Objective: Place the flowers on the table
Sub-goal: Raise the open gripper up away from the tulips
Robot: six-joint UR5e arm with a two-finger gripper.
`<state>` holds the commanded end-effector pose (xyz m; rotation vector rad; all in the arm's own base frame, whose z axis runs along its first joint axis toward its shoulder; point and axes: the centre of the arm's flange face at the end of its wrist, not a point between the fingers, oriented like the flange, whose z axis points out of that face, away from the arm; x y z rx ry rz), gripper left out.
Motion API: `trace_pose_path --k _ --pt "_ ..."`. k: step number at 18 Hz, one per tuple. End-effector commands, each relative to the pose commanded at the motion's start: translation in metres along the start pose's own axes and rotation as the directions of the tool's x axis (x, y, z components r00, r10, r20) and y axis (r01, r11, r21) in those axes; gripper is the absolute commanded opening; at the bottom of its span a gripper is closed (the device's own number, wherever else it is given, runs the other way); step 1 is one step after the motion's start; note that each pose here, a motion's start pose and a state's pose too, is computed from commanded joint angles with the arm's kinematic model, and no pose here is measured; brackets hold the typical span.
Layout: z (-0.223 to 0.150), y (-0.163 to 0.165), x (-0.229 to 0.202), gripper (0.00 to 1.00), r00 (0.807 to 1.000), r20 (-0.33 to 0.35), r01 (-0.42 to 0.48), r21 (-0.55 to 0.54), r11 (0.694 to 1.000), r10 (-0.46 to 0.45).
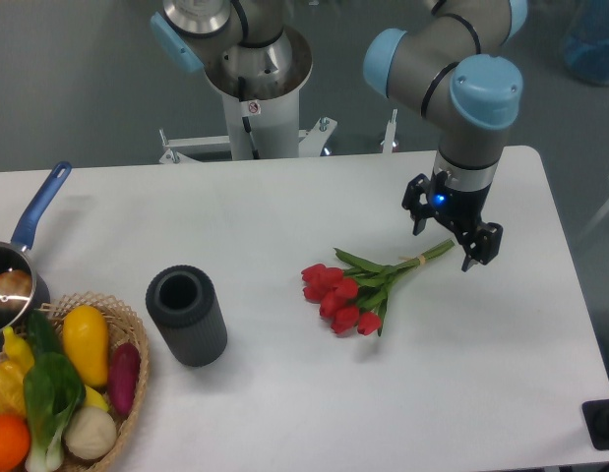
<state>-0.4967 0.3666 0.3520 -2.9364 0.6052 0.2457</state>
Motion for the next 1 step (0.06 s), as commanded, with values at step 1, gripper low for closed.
trace_pose_path --k 1 --pt "-0.0018 0.0006 -0.0022 1.00 1.000 0.005 0.003 0.001 1.000 -0.003"
